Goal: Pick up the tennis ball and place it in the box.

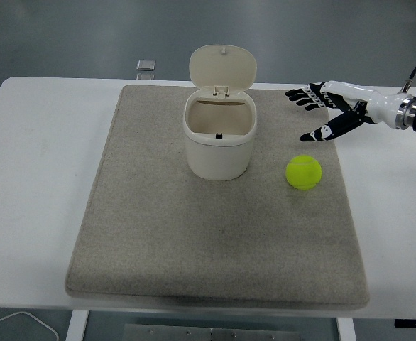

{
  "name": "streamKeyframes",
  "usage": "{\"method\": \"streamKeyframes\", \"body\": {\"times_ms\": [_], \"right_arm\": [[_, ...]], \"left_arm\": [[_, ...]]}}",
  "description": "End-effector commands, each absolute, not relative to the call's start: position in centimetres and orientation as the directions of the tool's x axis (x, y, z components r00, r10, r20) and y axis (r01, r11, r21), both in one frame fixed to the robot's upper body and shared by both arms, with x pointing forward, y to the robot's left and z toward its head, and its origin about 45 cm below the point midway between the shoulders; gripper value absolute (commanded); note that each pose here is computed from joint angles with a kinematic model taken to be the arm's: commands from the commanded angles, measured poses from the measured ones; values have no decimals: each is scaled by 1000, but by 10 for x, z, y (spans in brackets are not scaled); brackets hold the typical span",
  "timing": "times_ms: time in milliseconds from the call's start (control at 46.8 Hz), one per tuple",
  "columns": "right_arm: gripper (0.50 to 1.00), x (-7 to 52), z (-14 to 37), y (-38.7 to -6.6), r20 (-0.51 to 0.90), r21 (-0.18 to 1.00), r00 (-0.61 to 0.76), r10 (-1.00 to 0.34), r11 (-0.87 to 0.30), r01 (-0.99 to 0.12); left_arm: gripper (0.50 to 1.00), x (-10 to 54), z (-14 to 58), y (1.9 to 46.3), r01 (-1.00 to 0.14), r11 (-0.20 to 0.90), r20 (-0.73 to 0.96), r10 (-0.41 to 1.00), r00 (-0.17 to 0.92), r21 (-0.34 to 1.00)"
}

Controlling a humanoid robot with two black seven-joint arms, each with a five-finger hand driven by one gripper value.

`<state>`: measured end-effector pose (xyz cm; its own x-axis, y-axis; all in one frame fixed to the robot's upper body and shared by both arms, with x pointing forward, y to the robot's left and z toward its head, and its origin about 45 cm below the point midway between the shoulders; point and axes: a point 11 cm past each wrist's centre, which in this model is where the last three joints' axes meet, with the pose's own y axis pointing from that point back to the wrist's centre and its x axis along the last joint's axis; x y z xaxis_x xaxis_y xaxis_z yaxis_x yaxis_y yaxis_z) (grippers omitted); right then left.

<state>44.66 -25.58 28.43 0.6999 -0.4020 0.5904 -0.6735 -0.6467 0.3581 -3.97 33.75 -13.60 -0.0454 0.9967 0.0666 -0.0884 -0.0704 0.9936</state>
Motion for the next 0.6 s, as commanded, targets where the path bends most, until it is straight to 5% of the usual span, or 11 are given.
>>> {"method": "streamKeyframes", "body": {"times_ms": [0, 577], "right_arm": [[926, 439, 286, -255, 600, 350, 708, -373, -673, -651], [924, 418, 260, -254, 706, 382, 690, -162, -733, -563]], "left_arm": [[992, -40, -136, 338, -88, -70, 67, 997, -45, 994], [992, -40, -136, 338, -88, -70, 67, 997, -45, 994]]}}
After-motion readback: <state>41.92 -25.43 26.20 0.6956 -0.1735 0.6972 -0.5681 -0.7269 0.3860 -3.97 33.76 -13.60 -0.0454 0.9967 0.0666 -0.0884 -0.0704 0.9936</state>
